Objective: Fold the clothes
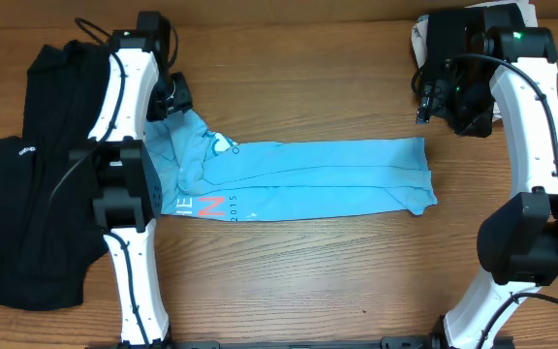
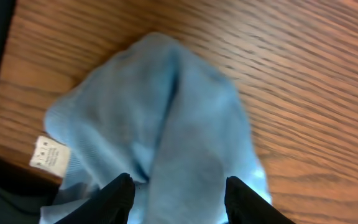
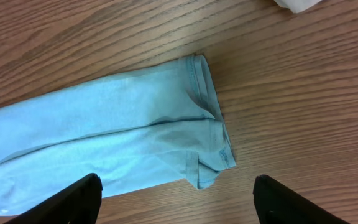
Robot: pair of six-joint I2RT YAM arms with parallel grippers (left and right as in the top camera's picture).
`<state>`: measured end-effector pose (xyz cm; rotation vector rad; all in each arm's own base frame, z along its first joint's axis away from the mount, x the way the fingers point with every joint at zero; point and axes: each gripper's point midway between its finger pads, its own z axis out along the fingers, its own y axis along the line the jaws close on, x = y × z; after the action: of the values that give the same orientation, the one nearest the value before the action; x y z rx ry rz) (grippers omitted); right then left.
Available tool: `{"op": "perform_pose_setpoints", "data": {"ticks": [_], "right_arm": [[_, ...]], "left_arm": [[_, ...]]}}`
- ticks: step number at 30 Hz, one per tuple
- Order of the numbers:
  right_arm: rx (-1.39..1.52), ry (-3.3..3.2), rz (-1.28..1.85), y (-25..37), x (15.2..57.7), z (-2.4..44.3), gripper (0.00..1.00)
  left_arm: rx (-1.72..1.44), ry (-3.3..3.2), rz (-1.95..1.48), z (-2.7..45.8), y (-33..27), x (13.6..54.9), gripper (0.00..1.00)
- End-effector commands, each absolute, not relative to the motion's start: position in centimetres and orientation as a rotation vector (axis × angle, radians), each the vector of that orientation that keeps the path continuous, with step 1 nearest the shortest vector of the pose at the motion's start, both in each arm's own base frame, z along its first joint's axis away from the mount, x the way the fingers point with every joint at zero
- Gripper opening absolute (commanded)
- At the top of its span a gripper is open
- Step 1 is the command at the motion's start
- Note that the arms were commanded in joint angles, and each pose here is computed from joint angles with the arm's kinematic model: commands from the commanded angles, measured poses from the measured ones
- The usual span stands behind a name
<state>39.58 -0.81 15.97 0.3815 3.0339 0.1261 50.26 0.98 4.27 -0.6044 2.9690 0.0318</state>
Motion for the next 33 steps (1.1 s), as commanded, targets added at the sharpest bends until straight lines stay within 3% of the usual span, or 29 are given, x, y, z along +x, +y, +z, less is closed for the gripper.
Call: {"op": "perform_pose_setpoints", "data": {"ticks": [1, 15, 19, 29, 33], "right_arm": [[0.389, 3.034, 0.139, -1.0, 39.6, 15.9, 0.82], [0.388, 3.03, 0.139, -1.0, 39.7, 15.9, 0.82], [0.388, 3.029, 0.139, -1.0, 39.7, 15.9, 0.83], [0.388, 3.031, 0.139, -1.0, 39.7, 15.9, 0.84], [0.388, 3.03, 0.139, -1.0, 39.7, 15.9, 0.85]], "left_arm": [[-0.676, 2.981, 0.058, 3.0, 1.3, 49.9, 0.5], [-0.697, 3.058, 0.081, -0.3, 1.5, 47.7, 0.35], [-0.695, 3.047, 0.063, -0.1, 1.4, 48.0, 0.19], [-0.653, 3.014, -0.006, 2.3, 0.9, 49.4, 0.18], [-0.613, 3.001, -0.009, 3.8, 0.9, 49.9, 0.26]]}}
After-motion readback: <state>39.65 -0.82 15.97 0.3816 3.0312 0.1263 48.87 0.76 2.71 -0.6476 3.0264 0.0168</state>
